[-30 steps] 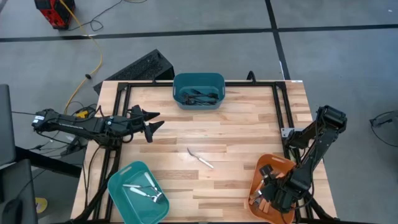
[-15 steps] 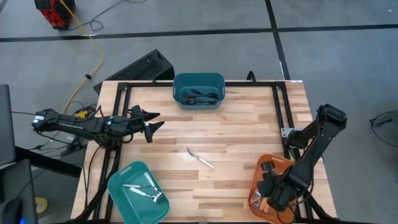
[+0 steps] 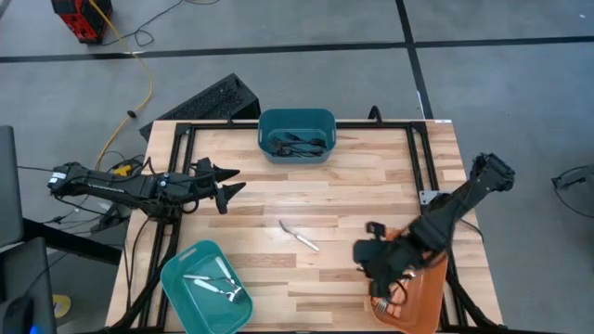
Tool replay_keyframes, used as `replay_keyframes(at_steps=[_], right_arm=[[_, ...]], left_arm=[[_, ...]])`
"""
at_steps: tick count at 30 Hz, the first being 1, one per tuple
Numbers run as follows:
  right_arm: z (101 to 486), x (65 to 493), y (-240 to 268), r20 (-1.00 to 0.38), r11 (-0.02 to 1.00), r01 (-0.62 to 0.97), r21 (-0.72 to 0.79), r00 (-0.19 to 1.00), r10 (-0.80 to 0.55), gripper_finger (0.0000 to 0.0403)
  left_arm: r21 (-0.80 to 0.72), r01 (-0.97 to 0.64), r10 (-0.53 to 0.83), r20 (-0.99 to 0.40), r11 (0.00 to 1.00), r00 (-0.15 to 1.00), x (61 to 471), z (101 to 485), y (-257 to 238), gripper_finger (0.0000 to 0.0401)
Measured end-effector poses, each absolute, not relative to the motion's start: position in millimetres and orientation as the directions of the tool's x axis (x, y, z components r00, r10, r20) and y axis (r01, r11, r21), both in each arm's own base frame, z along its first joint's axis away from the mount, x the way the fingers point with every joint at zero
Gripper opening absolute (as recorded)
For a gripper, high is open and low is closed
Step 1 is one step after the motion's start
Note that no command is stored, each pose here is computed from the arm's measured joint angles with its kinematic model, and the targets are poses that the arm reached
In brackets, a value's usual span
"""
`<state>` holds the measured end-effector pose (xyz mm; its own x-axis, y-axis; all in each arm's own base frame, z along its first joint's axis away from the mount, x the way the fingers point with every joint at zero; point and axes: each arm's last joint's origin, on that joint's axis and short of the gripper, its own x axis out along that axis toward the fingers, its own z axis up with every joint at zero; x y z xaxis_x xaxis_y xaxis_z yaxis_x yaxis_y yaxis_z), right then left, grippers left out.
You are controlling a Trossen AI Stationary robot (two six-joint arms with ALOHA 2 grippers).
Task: Sort silverware by color (type)
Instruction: Put the white fork into the green blue bin
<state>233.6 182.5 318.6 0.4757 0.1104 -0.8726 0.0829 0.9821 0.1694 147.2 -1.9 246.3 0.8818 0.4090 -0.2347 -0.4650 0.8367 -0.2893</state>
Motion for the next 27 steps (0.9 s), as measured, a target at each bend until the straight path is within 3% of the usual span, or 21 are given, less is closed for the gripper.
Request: replay_keyframes(at_steps=[7, 13, 18, 27], right_arm=[[328, 269, 159, -0.77, 0.992, -0.046, 0.117, 0.627, 0.12, 0.0148], [332, 283, 138, -0.724, 1.0, -0.014, -0.008, 0.69, 0.004, 0.0204], [326, 299, 120, -0.718, 0.997, 0.068, -0.037, 0.692, -0.074, 0.0259], [271, 352, 109, -0.754, 0.978, 0.008, -0.206, 0.637, -0.164, 0.0268]], left_arm=[[-0.294, -0.465, 0.409, -0.235, 0.835, 0.882, 147, 246, -2, 0.0235], [-0.293, -0.466, 0.409, -0.236, 0.835, 0.882, 147, 246, -2, 0.0235], [-0.29, -0.467, 0.409, -0.241, 0.835, 0.88, 147, 246, -2, 0.0235], [-0.283, -0.47, 0.409, -0.25, 0.836, 0.878, 147, 245, -2, 0.0235]])
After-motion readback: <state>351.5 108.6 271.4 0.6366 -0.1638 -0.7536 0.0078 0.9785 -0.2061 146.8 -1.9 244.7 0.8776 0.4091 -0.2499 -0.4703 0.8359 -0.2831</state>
